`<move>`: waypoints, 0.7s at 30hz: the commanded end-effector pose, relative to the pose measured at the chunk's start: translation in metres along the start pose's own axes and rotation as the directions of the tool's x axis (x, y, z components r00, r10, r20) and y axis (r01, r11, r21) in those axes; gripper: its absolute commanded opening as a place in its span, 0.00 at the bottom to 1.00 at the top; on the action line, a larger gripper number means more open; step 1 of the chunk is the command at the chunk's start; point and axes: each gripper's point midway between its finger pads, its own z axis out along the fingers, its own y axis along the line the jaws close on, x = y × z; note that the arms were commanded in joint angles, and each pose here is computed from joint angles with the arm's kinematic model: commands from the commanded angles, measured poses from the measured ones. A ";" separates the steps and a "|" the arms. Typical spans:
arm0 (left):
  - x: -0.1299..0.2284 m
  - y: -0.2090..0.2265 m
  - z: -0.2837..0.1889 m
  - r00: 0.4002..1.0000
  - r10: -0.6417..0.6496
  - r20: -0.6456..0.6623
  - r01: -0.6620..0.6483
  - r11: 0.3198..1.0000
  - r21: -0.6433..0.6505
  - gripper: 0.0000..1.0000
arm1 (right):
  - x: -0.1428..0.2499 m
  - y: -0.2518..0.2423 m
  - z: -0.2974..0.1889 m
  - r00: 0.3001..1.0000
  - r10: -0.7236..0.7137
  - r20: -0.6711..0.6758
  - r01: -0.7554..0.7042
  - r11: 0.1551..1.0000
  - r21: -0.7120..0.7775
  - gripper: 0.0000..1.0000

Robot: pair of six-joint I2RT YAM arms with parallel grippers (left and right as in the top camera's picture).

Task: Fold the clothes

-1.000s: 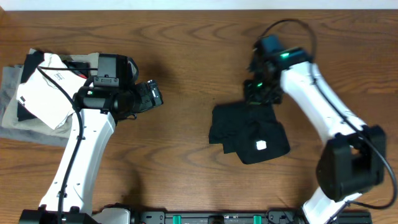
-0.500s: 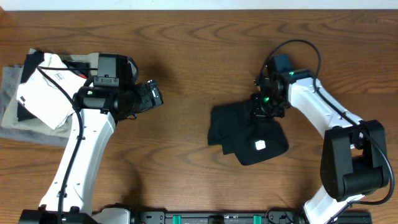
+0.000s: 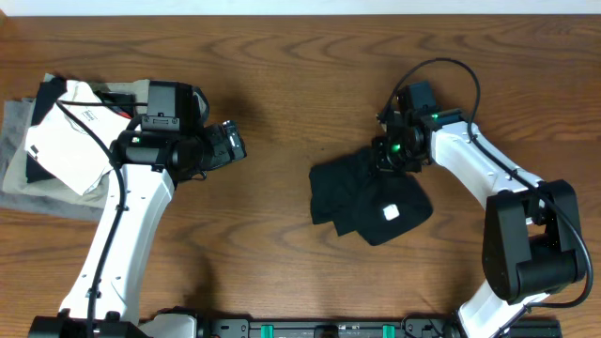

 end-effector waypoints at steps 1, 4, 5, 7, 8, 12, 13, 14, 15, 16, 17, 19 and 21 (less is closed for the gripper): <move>-0.001 0.002 0.003 1.000 0.006 -0.004 -0.006 1.000 -0.011 0.94 | -0.018 0.006 -0.003 0.999 0.006 0.043 -0.005 1.000 -0.022 0.01; 0.000 0.002 0.003 1.000 0.006 -0.004 -0.006 1.000 -0.012 0.94 | -0.038 0.009 -0.017 0.995 -0.010 0.095 0.012 1.000 -0.023 0.01; 0.000 0.002 0.003 1.000 0.006 -0.004 -0.006 1.000 -0.012 0.94 | -0.046 0.010 -0.024 0.993 -0.011 0.115 0.013 1.000 -0.018 0.01; 0.000 0.002 0.003 1.000 0.006 -0.004 -0.006 1.000 -0.012 0.94 | -0.058 0.015 -0.038 0.990 -0.010 0.138 0.013 1.000 -0.022 0.01; 0.000 0.003 0.003 1.000 0.006 -0.004 -0.006 1.000 -0.012 0.94 | -0.061 0.017 -0.044 0.990 -0.008 0.141 0.011 1.000 -0.023 0.01; 0.000 0.003 0.003 1.000 0.006 -0.004 -0.006 1.000 -0.012 0.94 | -0.047 0.038 -0.064 0.999 0.012 0.051 -0.008 0.997 -0.077 0.01; 0.000 0.002 0.003 1.000 0.006 -0.004 -0.006 1.000 -0.012 0.94 | -0.040 0.041 -0.065 1.000 0.017 0.018 -0.016 0.997 -0.081 0.01; 0.000 0.002 0.003 1.000 0.006 -0.004 -0.006 1.000 -0.012 0.94 | -0.032 0.043 -0.065 1.000 0.023 -0.014 -0.024 0.997 -0.078 0.01; -0.001 0.002 0.003 1.000 0.006 -0.004 -0.006 1.000 -0.011 0.94 | -0.022 0.043 -0.063 0.998 0.030 -0.053 -0.034 0.997 -0.069 0.01; -0.001 0.002 0.003 1.000 0.006 -0.004 -0.006 1.000 -0.011 0.94 | -0.011 0.045 -0.062 0.995 0.034 -0.093 -0.040 0.997 -0.059 0.01; -0.001 0.002 0.003 1.000 0.006 -0.003 -0.006 1.000 -0.011 0.94 | 0.000 0.046 -0.059 0.991 0.030 -0.130 -0.037 0.998 -0.051 0.01; -0.001 0.002 0.003 1.000 0.007 -0.001 -0.007 1.000 -0.010 0.94 | 0.019 0.050 -0.051 0.982 0.001 -0.190 -0.009 0.999 -0.040 0.01; -0.001 0.002 0.003 1.000 0.007 0.000 -0.007 1.000 -0.010 0.94 | 0.037 0.053 -0.041 0.971 -0.008 -0.237 0.001 1.000 -0.028 0.01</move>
